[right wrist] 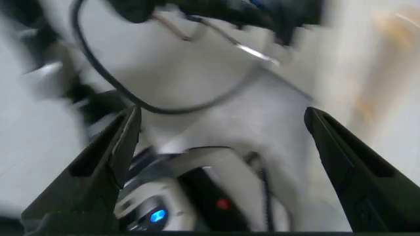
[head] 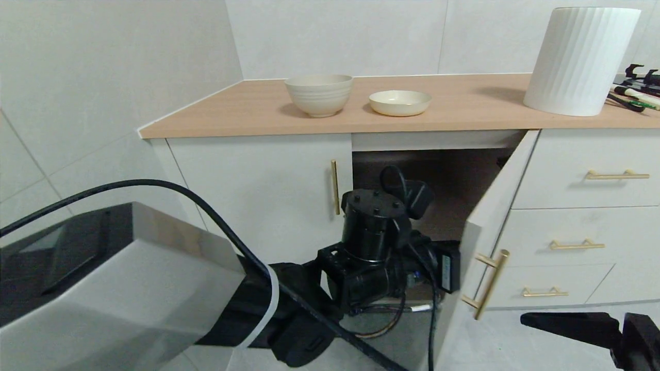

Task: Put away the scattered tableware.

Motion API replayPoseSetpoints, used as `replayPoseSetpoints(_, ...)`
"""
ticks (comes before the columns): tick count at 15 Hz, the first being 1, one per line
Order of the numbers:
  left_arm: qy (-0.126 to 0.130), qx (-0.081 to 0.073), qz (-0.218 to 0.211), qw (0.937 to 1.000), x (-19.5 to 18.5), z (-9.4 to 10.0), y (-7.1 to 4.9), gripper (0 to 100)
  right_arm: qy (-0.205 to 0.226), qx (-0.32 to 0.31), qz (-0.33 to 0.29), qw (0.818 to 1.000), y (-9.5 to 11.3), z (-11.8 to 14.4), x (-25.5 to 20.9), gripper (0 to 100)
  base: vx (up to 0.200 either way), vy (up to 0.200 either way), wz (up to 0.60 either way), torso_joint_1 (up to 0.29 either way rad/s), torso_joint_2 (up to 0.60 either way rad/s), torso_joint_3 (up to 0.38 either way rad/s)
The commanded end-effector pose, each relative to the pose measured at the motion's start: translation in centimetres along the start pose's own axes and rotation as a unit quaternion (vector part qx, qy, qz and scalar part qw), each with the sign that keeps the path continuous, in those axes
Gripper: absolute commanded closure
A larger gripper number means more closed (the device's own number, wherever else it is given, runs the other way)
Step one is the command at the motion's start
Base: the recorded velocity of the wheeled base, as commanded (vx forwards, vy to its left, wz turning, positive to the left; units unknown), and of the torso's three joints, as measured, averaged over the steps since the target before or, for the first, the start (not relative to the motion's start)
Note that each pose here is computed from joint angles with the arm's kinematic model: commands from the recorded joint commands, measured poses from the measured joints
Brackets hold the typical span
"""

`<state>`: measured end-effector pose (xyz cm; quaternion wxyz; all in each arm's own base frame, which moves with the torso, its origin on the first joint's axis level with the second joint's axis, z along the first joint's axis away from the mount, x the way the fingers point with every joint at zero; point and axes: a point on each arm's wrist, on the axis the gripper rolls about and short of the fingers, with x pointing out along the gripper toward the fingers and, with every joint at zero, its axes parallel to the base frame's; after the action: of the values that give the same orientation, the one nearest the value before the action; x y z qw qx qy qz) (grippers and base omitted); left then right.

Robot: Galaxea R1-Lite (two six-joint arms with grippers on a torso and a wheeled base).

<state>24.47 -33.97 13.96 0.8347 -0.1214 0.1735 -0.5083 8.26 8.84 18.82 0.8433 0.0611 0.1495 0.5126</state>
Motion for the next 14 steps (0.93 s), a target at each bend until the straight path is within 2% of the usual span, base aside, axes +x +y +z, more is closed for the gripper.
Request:
replayPoseSetpoints(1,0.016,0.015,-0.111,0.9936,-2.4,0.5,-6.8,100,-0.021,-0.020,0.086,0.996,1.4,-0.2,-2.1,0,0.000,0.000,0.00,0.000,0.00,0.000)
replayPoseSetpoints(2,0.041,0.017,-0.174,0.9838,-4.2,0.2,-8.4,100,-0.024,-0.022,0.103,0.994,1.5,-0.3,-2.5,0,0.000,0.000,0.00,0.000,0.00,0.000)
replayPoseSetpoints(3,0.048,0.017,-0.190,0.9806,-4.9,0.2,-8.5,100,-0.026,-0.022,0.100,0.994,1.5,-0.2,-2.6,0,0.000,0.000,0.00,0.000,0.00,0.000)
replayPoseSetpoints(4,0.041,0.015,-0.167,0.9850,-5.0,0.5,-7.6,100,-0.029,-0.023,0.097,0.995,1.5,-0.1,-2.7,0,0.000,0.000,0.00,0.000,0.00,0.000)
replayPoseSetpoints(6,0.017,0.004,-0.086,0.9962,-5.5,1.5,-3.7,100,-0.031,-0.021,0.084,0.996,1.2,0.2,-2.5,0,0.000,0.000,0.00,0.000,0.00,0.000)
replayPoseSetpoints(7,0.007,-0.002,-0.046,0.9989,-6.2,2.0,-1.6,100,-0.032,-0.019,0.075,0.996,1.0,0.6,-2.2,0,0.000,0.000,0.00,0.000,0.00,0.000)
replayPoseSetpoints(9,-0.011,-0.009,0.010,0.9999,-8.5,2.9,0.9,100,-0.036,-0.011,0.023,0.999,0.2,1.6,-1.3,0,0.000,0.000,0.00,0.000,0.00,0.000)
replayPoseSetpoints(10,-0.020,-0.009,0.040,0.9990,-10.7,3.4,2.2,100,-0.038,-0.004,-0.032,0.999,-0.5,2.2,-0.3,0,0.000,0.000,0.00,0.000,0.00,0.000)
replayPoseSetpoints(11,-0.027,-0.002,0.063,0.9977,-12.6,3.8,3.1,100,-0.045,-0.001,-0.085,0.995,-1.0,2.9,0.4,0,0.000,0.000,0.00,0.000,0.00,0.000)
replayPoseSetpoints(12,-0.036,0.017,0.098,0.9944,-15.4,4.4,4.1,100,-0.052,0.003,-0.160,0.986,-1.9,3.7,1.5,0,0.000,0.000,0.00,0.000,0.00,0.000)
replayPoseSetpoints(13,-0.038,0.036,0.131,0.9900,-17.9,4.8,4.8,100,-0.052,0.003,-0.199,0.979,-2.4,4.2,2.4,0,0.000,0.000,0.00,0.000,0.00,0.000)
replayPoseSetpoints(14,-0.035,0.046,0.159,0.9855,-19.7,5.2,5.3,100,-0.052,0.002,-0.212,0.976,-2.7,4.8,3.1,0,0.000,0.000,0.00,0.000,0.00,0.000)
